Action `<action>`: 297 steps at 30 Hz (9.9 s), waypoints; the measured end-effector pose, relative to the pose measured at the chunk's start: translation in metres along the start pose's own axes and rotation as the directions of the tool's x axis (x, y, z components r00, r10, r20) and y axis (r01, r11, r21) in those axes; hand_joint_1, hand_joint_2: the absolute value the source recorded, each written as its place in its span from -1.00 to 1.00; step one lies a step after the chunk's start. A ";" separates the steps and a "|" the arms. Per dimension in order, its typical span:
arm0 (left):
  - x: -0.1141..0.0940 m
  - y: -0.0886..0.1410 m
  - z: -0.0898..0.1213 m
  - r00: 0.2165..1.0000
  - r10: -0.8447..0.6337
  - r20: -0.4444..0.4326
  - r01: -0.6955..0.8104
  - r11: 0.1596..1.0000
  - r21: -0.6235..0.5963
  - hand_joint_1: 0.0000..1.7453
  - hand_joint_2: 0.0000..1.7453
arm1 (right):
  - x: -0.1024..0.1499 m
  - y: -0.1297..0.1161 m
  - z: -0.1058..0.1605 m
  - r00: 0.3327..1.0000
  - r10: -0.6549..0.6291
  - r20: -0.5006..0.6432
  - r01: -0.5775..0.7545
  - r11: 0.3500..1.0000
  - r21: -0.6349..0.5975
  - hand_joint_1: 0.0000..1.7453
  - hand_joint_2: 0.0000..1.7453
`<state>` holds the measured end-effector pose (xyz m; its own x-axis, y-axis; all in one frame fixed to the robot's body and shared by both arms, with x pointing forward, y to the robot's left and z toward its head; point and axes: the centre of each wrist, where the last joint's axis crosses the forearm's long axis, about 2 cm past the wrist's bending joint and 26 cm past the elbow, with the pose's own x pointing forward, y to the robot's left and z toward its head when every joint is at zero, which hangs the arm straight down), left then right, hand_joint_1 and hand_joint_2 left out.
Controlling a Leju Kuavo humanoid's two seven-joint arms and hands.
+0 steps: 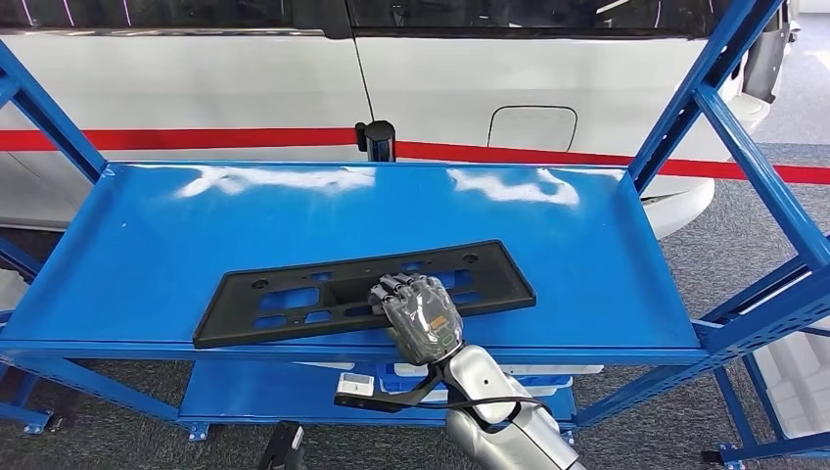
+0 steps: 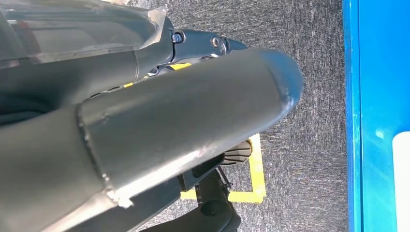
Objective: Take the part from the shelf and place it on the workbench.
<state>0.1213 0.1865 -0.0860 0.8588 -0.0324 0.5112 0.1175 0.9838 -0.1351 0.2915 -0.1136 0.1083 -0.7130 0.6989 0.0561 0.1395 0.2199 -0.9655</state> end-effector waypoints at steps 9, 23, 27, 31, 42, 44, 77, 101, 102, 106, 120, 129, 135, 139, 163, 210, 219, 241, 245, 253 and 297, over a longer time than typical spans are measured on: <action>0.000 0.000 0.000 1.000 -0.005 0.015 0.005 1.000 0.001 -1.00 -1.00 | -0.001 -0.004 0.001 1.000 0.003 0.002 -0.003 1.000 0.007 1.00 1.00; 0.000 0.000 0.000 1.000 -0.003 0.024 0.003 1.000 0.007 -1.00 1.00 | -0.002 -0.004 0.002 1.000 0.013 0.006 -0.013 1.000 -0.013 1.00 1.00; -0.003 -0.001 0.001 1.000 -0.005 0.030 0.004 0.999 0.037 -1.00 1.00 | -0.004 -0.011 0.000 0.999 0.039 -0.001 -0.039 0.996 -0.079 1.00 1.00; -0.009 -0.002 0.003 1.000 0.008 0.015 -0.009 0.999 0.041 -1.00 1.00 | -0.010 -0.030 -0.006 0.997 0.080 -0.024 -0.082 0.985 -0.153 1.00 1.00; -0.011 -0.003 0.003 1.000 0.023 0.009 -0.023 1.000 0.017 -1.00 1.00 | -0.038 -0.087 -0.026 0.986 0.149 -0.071 -0.164 0.937 -0.310 1.00 1.00; -0.011 -0.003 0.003 1.000 0.029 0.005 -0.029 0.999 0.013 -1.00 1.00 | -0.042 -0.092 -0.028 0.985 0.153 -0.074 -0.169 0.931 -0.323 1.00 1.00; -0.012 0.002 0.003 0.994 0.105 -0.029 -0.105 0.994 0.019 -1.00 1.00 | -0.064 -0.105 -0.028 0.991 0.109 -0.073 -0.129 0.916 -0.379 1.00 1.00; -0.013 0.005 0.004 0.991 0.131 -0.028 -0.131 0.991 0.031 -1.00 1.00 | -0.066 -0.101 -0.019 0.992 0.096 -0.084 -0.121 0.918 -0.377 1.00 1.00; -0.013 0.005 0.004 0.991 0.132 -0.028 -0.131 0.991 0.031 -1.00 1.00 | -0.066 -0.101 -0.020 0.992 0.095 -0.084 -0.120 0.918 -0.378 1.00 1.00; -0.013 0.005 0.004 0.991 0.133 -0.028 -0.132 0.991 0.032 -1.00 1.00 | -0.065 -0.100 -0.019 0.992 0.092 -0.084 -0.118 0.919 -0.376 1.00 1.00; -0.010 0.007 0.003 0.990 0.141 -0.019 -0.141 0.989 0.033 -1.00 1.00 | -0.066 -0.103 -0.019 0.992 0.089 -0.091 -0.118 0.914 -0.389 1.00 1.00; -0.011 0.006 0.003 0.989 0.147 -0.021 -0.146 0.989 0.034 -1.00 1.00 | -0.066 -0.101 -0.017 0.992 0.084 -0.094 -0.114 0.915 -0.386 1.00 1.00; -0.013 0.007 0.003 0.988 0.150 -0.025 -0.149 0.988 0.037 -1.00 1.00 | -0.065 -0.101 -0.018 0.992 0.080 -0.096 -0.112 0.914 -0.389 1.00 1.00; -0.013 0.008 0.004 0.988 0.153 -0.024 -0.152 0.987 0.042 -1.00 1.00 | -0.068 -0.100 -0.014 0.992 0.075 -0.102 -0.109 0.916 -0.386 1.00 1.00; -0.013 0.011 0.003 0.980 0.197 -0.010 -0.195 0.978 0.070 -1.00 1.00 | -0.055 -0.109 0.024 0.989 0.072 -0.126 -0.125 0.864 -0.488 1.00 1.00; -0.019 0.029 0.005 0.948 0.318 -0.003 -0.311 0.928 0.208 -1.00 1.00 | -0.067 -0.086 0.045 0.987 -0.012 -0.157 -0.070 0.859 -0.508 1.00 1.00; -0.020 0.031 0.006 0.943 0.332 -0.002 -0.322 0.918 0.230 -1.00 1.00 | -0.071 -0.081 0.040 0.987 -0.029 -0.158 -0.055 0.862 -0.504 1.00 1.00; -0.032 0.034 0.009 0.931 0.365 -0.016 -0.348 0.899 0.266 -1.00 1.00 | -0.069 -0.071 0.037 0.986 -0.081 -0.147 -0.005 0.863 -0.506 1.00 1.00; -0.032 0.033 0.010 0.930 0.367 -0.013 -0.351 0.899 0.264 -1.00 1.00 | -0.069 -0.068 0.039 0.985 -0.085 -0.150 -0.001 0.867 -0.498 1.00 1.00; -0.035 0.035 0.011 0.933 0.360 -0.015 -0.345 0.903 0.256 -1.00 1.00 | -0.067 -0.064 0.045 0.984 -0.074 -0.161 -0.014 0.874 -0.486 1.00 1.00; -0.048 0.034 0.016 0.978 0.203 0.052 -0.204 0.873 0.443 -1.00 1.00 | -0.056 -0.067 0.046 0.973 -0.103 -0.209 -0.006 0.886 -0.463 1.00 1.00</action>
<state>0.0763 0.2238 -0.1012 0.8378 0.1769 0.5165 -0.2939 0.9434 0.1537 0.2905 -0.1986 0.1585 -0.5642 0.7993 0.2069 0.4460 0.5059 -0.7383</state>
